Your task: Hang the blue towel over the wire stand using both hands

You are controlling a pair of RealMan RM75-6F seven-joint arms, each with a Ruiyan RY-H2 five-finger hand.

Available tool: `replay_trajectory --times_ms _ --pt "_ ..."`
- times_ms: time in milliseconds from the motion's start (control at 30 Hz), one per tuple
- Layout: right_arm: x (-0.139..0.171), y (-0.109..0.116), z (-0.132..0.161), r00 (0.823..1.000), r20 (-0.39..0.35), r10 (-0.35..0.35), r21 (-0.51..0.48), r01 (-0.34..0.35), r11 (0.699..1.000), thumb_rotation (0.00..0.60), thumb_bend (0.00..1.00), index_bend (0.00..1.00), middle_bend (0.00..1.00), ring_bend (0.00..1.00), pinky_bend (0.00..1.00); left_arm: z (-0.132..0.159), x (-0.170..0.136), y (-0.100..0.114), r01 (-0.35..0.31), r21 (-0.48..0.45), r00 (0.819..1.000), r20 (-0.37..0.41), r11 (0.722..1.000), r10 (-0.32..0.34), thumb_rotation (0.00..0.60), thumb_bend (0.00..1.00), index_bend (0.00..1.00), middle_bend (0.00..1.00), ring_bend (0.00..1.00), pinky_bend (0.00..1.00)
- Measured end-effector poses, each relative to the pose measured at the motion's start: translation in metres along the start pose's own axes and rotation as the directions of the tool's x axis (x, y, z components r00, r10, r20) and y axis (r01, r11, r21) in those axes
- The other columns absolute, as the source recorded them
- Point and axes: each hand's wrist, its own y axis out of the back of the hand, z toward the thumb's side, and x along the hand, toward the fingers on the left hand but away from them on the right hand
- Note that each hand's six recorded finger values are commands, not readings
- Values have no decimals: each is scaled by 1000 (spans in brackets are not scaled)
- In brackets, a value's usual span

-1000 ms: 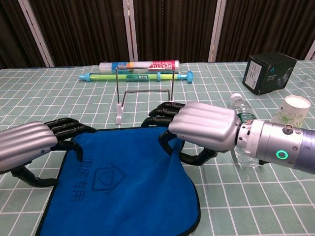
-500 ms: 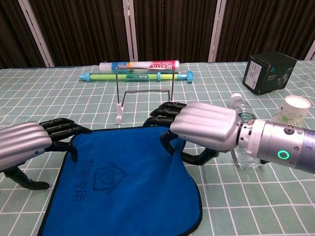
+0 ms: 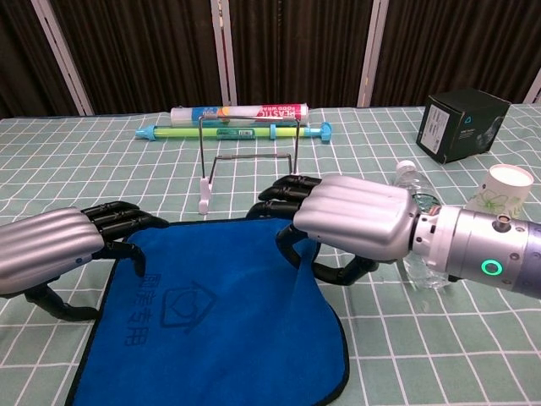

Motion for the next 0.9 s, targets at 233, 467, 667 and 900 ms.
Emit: replay_trajectory --times_ms 233,467,667,900 --pt "1 1 0 1000 0 -2 -2 2 1000 600 496 634 80 0 0 8 6 1 0 0 1000 16 1000 0 600 143 364 0 0 0" --pt "4 2 0 1000 -1 -2 1 2 1000 600 496 634 81 0 0 13 11 5 -8 -9 1000 26 1000 8 600 191 364 0 0 0" --pt "5 3 -2 1000 1 -3 7 3 1000 600 496 634 81 0 0 13 11 9 -11 -8 999 30 1000 11 600 247 369 0 0 0" --pt "5 4 -1 1000 0 -8 7 8 1000 600 495 634 81 0 0 14 11 8 -3 -2 1000 27 1000 3 600 349 402 0 0 0"
